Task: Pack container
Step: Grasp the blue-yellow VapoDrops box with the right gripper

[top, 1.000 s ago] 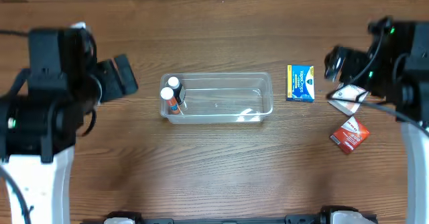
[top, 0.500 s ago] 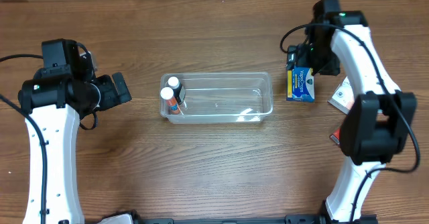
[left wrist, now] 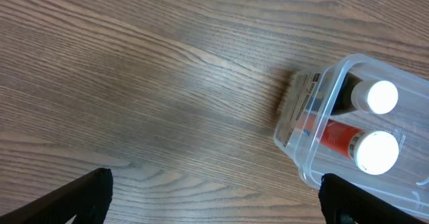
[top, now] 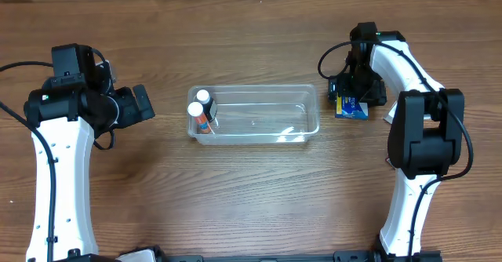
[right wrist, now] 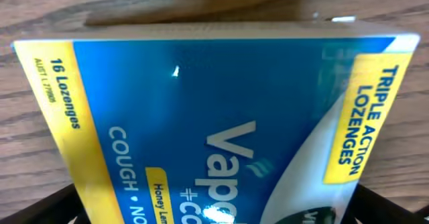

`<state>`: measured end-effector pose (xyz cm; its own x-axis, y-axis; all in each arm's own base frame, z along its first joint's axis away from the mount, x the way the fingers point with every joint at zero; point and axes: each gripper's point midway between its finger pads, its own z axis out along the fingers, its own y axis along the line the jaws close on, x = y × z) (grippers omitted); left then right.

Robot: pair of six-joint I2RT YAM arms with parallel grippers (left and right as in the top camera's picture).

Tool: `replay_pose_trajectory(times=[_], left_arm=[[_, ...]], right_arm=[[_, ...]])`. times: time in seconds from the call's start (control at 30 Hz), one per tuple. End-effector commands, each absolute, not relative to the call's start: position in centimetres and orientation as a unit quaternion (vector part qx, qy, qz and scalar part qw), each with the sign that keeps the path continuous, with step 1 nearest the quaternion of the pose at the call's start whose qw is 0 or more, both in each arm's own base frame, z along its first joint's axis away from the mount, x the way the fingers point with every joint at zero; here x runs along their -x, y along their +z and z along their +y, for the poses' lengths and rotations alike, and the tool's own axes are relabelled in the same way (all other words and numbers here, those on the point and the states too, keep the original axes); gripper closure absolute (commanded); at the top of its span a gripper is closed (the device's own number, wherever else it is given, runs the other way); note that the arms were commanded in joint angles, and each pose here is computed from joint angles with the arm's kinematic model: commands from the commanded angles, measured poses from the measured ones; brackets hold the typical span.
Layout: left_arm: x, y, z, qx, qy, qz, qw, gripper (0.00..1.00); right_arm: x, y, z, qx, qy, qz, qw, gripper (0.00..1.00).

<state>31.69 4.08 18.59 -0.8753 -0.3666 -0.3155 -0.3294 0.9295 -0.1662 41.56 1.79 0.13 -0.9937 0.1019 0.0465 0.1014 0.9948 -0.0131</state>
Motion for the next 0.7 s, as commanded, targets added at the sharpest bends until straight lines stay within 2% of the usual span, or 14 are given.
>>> replay_pose_trajectory(times=[0.0,0.13,0.33,0.37,0.57,0.67], left_arm=[[-31.7,18.4,3.9,0.17,-0.06,0.969,0.171,0.0],[-31.7,18.4,3.9,0.17,-0.06,0.969,0.171,0.0],[-31.7,18.4,3.9,0.17,-0.06,0.969,0.171,0.0],[-31.7,18.4,3.9,0.17,-0.06,0.969,0.171,0.0],[-31.7,18.4,3.9,0.17,-0.06,0.969,0.171,0.0],[-31.7,18.4,3.9,0.17,-0.06,0.969,0.171,0.0]], right_arm=[[-41.6,-0.3,1.6,0.052,0.008,-0.998,0.02,0.0],[-41.8,-0.3,1.6,0.052,0.008,-0.998,0.017,0.0],[-41.8,-0.3,1.6,0.052,0.008,-0.998,0.017,0.12],[-41.8,-0.3,1.6,0.052,0.008,-0.998,0.017,0.17],[-41.6,-0.2,1.6,0.052,0.008,-0.998,0.021,0.19],[-41.9,1.5,1.6,0.064,0.007,-0.998,0.004,0.22]])
